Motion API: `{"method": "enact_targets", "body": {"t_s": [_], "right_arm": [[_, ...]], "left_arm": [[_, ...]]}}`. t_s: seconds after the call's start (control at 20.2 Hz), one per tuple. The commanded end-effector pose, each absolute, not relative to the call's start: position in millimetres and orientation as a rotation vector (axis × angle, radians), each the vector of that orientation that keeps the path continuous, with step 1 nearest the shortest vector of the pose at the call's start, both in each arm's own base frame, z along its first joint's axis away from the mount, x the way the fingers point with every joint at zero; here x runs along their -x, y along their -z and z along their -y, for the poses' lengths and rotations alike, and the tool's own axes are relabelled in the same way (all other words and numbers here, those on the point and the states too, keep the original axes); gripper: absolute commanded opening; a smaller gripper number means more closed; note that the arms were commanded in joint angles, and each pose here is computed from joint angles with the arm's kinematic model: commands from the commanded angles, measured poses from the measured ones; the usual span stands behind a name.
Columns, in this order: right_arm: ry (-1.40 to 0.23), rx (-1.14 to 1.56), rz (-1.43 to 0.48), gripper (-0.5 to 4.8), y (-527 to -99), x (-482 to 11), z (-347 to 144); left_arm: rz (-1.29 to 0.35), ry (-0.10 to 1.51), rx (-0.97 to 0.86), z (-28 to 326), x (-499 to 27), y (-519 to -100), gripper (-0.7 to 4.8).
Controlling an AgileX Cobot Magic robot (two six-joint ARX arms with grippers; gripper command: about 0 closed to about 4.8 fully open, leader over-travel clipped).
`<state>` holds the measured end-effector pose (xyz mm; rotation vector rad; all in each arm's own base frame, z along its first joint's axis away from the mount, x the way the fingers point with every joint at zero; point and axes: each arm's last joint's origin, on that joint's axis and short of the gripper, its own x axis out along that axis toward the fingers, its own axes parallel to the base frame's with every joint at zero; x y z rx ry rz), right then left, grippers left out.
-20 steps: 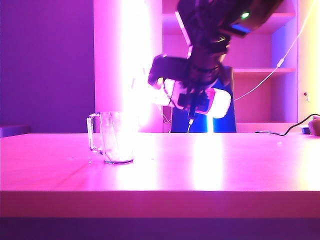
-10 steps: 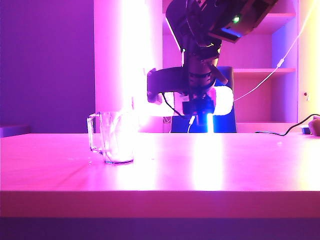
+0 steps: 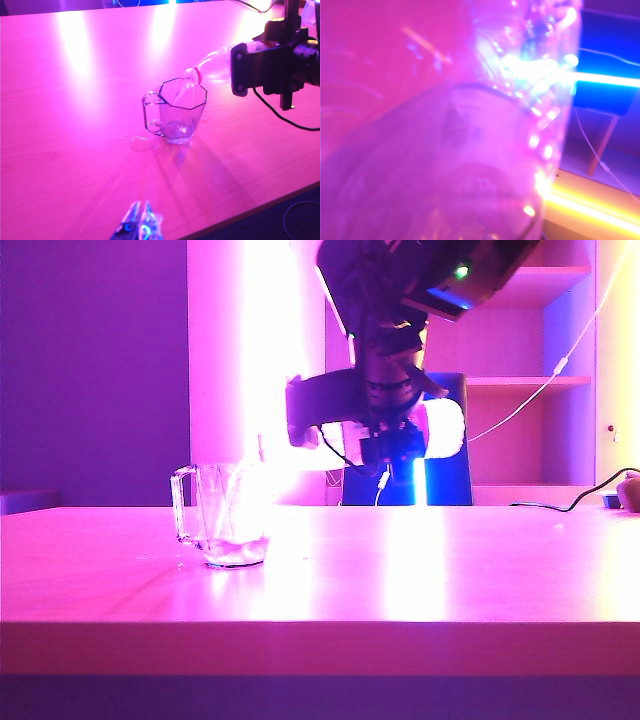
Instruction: Pick up the mineral water bottle on the table and pour water into the mug until it's half full.
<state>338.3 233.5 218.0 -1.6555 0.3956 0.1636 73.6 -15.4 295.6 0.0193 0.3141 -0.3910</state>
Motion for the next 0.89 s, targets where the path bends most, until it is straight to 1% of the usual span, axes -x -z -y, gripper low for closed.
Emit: {"method": "enact_targets", "body": {"t_s": [0.05, 0.54, 0.89], "right_arm": [[-0.099, 1.643, -0.378, 2.52, -228.4, -336.6, -236.7], [-0.051, 1.666, -0.380, 2.52, -234.6, -333.8, -239.5], [-0.025, 1.651, -0.335, 2.52, -244.3, -330.8, -242.4]], "left_arm": [[-0.293, 0.391, -0.021, 15.3, -73.0, -298.7, -0.05], [-0.293, 0.391, -0.022, 15.3, -73.1, -298.7, -0.05], [-0.293, 0.391, -0.022, 15.3, -73.1, -298.7, -0.05]]}}
